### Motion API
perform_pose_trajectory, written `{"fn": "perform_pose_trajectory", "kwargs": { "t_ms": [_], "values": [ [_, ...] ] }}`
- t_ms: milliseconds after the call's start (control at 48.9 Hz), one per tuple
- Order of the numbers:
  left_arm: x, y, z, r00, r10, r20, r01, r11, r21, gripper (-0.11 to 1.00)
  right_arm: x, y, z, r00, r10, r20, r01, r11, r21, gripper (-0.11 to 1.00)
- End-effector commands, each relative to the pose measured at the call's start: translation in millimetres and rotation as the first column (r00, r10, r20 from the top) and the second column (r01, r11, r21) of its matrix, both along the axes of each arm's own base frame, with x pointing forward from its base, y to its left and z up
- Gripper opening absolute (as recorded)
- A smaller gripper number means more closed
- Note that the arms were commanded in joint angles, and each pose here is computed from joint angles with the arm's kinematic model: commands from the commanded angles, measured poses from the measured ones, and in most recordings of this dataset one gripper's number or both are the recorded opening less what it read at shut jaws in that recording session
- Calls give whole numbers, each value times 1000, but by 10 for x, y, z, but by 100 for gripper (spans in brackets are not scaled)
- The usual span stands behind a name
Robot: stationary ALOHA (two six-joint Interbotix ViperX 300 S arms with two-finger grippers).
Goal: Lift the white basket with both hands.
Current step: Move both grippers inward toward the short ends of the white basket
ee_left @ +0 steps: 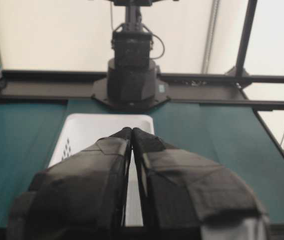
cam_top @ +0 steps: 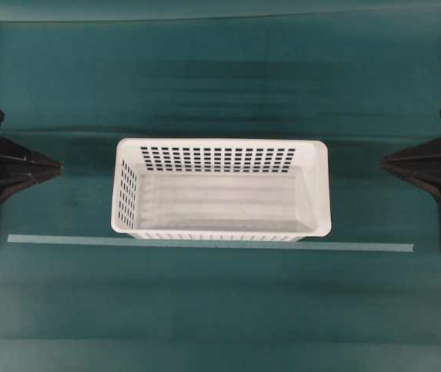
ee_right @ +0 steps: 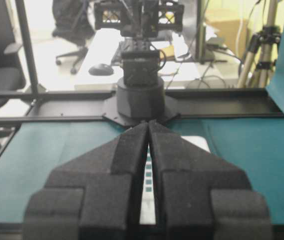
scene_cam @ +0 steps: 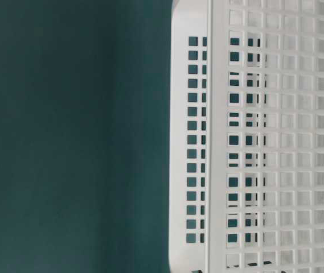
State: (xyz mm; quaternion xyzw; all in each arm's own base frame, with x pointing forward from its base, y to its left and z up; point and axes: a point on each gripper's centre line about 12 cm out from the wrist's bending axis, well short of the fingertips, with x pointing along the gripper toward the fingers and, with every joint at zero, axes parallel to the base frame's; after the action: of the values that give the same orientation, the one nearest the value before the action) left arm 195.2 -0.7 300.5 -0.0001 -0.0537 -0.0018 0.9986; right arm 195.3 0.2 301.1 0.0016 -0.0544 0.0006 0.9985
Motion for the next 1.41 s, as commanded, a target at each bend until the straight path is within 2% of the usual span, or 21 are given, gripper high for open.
{"fn": "perform_pose_trajectory", "kwargs": {
  "t_ms": [0,61,123,225,306,368,450,552,593,715,736,776,838,858,940,981,1083,1144,1226,1308,1389],
  "values": [
    [85,6,-99,997,-1,-75,-1,1000,-22,14,30,-22,-13,1000,-10,-8,11,1000,11,14],
    [102,9,-117,994,-2,-109,-4,998,-55,11,50,-35,-38,1000,-16,-25,18,998,59,16],
    [114,10,-101,993,-7,-119,-5,995,-98,3,72,-58,-53,999,-24,-45,30,990,140,7],
    [119,7,-30,994,-17,-106,-2,984,-180,-3,118,-104,-59,996,-36,-84,60,948,314,2],
    [141,4,29,995,-28,-100,0,963,-270,-4,159,-130,-78,989,-31,-141,93,885,456,2],
    [166,4,59,994,-35,-107,-3,942,-335,-4,192,-148,-105,979,-19,-201,131,819,558,2],
    [217,8,48,988,-44,-147,-24,901,-432,-4,238,-164,-174,949,13,-314,206,727,655,2],
    [286,16,5,974,-54,-222,-82,825,-559,-4,278,-190,-227,902,48,-429,302,639,708,2],
    [323,17,-13,966,-59,-253,-112,784,-610,-4,299,-209,-223,887,57,-459,337,600,726,2],
    [426,23,-44,942,-73,-327,-206,643,-738,-4,366,-298,-155,864,59,-500,418,471,777,2],
    [454,23,-46,937,-76,-341,-228,608,-761,-4,376,-314,-149,861,57,-505,430,449,783,2],
    [487,24,-57,929,-79,-361,-257,564,-785,-4,393,-340,-140,854,58,-518,453,407,793,2],
    [530,25,-72,915,-81,-396,-301,518,-801,-4,422,-380,-125,841,60,-537,487,345,802,2],
    [544,25,-87,908,-82,-411,-318,503,-804,-4,436,-398,-122,833,63,-550,506,316,803,2],
    [580,47,-144,873,-77,-482,-400,452,-797,-4,475,-420,-136,805,78,-588,556,246,794,2],
    [591,59,-162,853,-74,-517,-441,427,-789,-4,498,-430,-154,787,85,-611,583,224,781,2],
    [614,126,-196,795,-56,-604,-546,368,-753,-4,541,-420,-233,715,117,-689,664,196,722,2],
    [609,163,-223,754,-47,-656,-605,341,-719,-4,566,-394,-277,652,149,-743,718,195,669,2],
    [601,207,-266,687,-39,-726,-687,293,-665,-4,586,-354,-332,544,192,-817,791,208,576,2],
    [595,212,-302,632,-42,-773,-742,252,-621,-4,625,-363,-355,435,198,-878,852,224,473,2],
    [597,213,-351,584,-46,-810,-786,214,-579,-4,679,-400,-353,354,177,-918,895,219,388,2]
  ]
}}
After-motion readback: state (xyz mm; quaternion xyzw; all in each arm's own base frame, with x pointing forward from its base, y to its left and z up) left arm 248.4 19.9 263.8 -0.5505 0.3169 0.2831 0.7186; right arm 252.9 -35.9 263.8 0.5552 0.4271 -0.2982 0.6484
